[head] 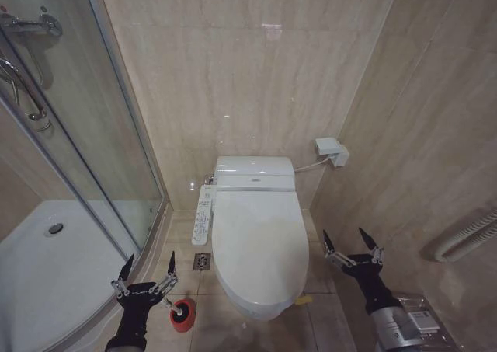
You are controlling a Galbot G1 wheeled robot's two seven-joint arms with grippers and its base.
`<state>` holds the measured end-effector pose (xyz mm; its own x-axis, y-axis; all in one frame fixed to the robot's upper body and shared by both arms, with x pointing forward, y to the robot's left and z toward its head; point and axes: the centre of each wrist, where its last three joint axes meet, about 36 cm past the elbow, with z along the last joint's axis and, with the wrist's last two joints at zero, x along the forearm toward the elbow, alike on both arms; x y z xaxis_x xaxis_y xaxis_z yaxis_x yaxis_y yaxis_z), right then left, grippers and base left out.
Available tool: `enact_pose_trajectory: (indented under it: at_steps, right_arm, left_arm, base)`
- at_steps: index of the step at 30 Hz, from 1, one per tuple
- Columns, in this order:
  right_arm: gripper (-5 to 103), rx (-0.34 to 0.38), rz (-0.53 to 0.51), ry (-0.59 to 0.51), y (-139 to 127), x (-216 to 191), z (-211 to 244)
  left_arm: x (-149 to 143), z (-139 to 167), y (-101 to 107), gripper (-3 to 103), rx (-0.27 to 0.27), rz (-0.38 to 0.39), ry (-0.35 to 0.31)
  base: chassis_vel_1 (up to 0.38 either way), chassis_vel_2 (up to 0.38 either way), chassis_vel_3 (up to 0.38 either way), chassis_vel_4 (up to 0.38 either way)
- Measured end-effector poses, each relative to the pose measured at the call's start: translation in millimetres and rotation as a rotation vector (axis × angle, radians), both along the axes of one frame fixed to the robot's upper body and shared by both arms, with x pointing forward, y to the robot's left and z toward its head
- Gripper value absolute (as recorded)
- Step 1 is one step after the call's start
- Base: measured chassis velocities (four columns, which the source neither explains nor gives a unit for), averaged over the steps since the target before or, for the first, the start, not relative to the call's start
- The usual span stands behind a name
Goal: Open the toilet lid, clean the toilet bowl with a toilet brush, close the toilet lid, and flush.
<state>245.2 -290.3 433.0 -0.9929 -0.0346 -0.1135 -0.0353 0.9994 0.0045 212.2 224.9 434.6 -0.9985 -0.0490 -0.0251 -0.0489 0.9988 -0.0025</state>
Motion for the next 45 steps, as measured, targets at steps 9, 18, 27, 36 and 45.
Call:
enact_pose_trajectory:
  at_steps: [9,18,27,36,45]
  right_arm:
    - [100,0.025,0.033,0.001,12,-11,-2]
    - [100,0.015,0.029,-0.003,11,-12,-2]
    - [100,0.013,0.029,0.001,11,-12,-2]
    - [100,0.012,0.029,0.002,11,-12,-2]
    - [100,0.012,0.029,0.002,11,-12,-2]
  left_arm:
    - [0,0,0,98,0.0,0.0,0.0]
    - [0,0,0,98,0.0,0.0,0.0]
    - [0,0,0,98,0.0,0.0,0.0]
    - [0,0,0,98,0.0,0.0,0.0]
    - [0,0,0,98,0.0,0.0,0.0]
  base:
    - [0.0,0.0,0.0,0.0]
    - [0.0,0.0,0.0,0.0]
    - [0.0,0.0,0.0,0.0]
    - [0.0,0.0,0.0,0.0]
    - [0.0,0.0,0.0,0.0]
